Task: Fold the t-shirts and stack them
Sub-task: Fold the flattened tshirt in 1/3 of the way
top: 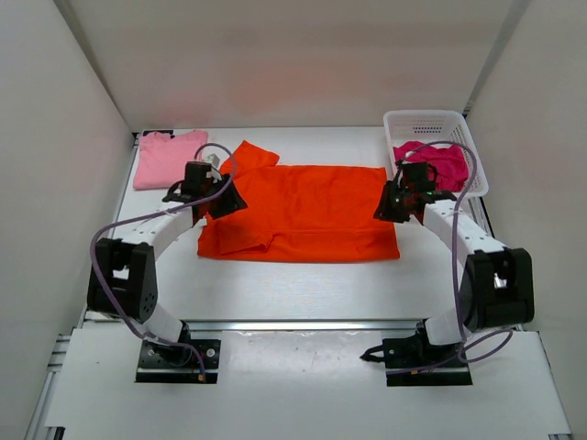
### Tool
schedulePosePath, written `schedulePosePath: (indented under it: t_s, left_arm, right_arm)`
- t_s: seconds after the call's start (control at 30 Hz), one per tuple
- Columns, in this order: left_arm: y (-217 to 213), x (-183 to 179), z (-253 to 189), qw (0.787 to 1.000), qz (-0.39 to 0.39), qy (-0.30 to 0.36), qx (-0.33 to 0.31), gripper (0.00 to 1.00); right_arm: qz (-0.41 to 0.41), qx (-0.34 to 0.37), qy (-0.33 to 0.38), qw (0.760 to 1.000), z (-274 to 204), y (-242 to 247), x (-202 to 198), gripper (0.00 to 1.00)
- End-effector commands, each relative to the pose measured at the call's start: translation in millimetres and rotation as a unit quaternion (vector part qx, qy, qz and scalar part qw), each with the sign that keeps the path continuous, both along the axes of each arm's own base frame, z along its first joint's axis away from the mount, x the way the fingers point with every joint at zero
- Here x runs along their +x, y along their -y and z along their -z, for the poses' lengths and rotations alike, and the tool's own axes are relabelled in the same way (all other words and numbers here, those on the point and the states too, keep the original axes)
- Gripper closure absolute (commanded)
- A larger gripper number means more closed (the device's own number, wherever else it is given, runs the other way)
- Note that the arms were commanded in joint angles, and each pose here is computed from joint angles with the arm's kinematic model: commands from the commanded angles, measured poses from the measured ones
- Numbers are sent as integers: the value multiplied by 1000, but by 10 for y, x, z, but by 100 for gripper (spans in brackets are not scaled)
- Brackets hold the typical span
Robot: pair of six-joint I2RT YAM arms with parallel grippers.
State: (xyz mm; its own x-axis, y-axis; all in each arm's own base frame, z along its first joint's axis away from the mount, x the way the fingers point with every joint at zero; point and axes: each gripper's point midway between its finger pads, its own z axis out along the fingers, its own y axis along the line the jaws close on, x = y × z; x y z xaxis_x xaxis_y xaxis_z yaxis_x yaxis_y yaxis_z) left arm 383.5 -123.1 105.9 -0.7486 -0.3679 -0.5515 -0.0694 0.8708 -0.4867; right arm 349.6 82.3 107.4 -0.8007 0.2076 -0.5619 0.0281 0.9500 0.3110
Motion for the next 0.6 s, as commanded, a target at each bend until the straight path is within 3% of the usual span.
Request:
schedulePosePath:
  t_s: [0.0, 0.3, 0.57]
  left_arm:
    - [154, 69, 118, 999, 14, -4, 28, 42]
    - [221, -48, 630, 995, 27, -65, 72, 42]
    - [188, -248, 876, 988, 38, -105, 106, 41]
  right_arm:
    - [-16, 34, 4, 999, 114, -208, 143, 80]
    - [-29, 23, -46, 998, 587, -323, 302, 80]
    - [-39, 26, -77, 996, 836, -414, 130, 77]
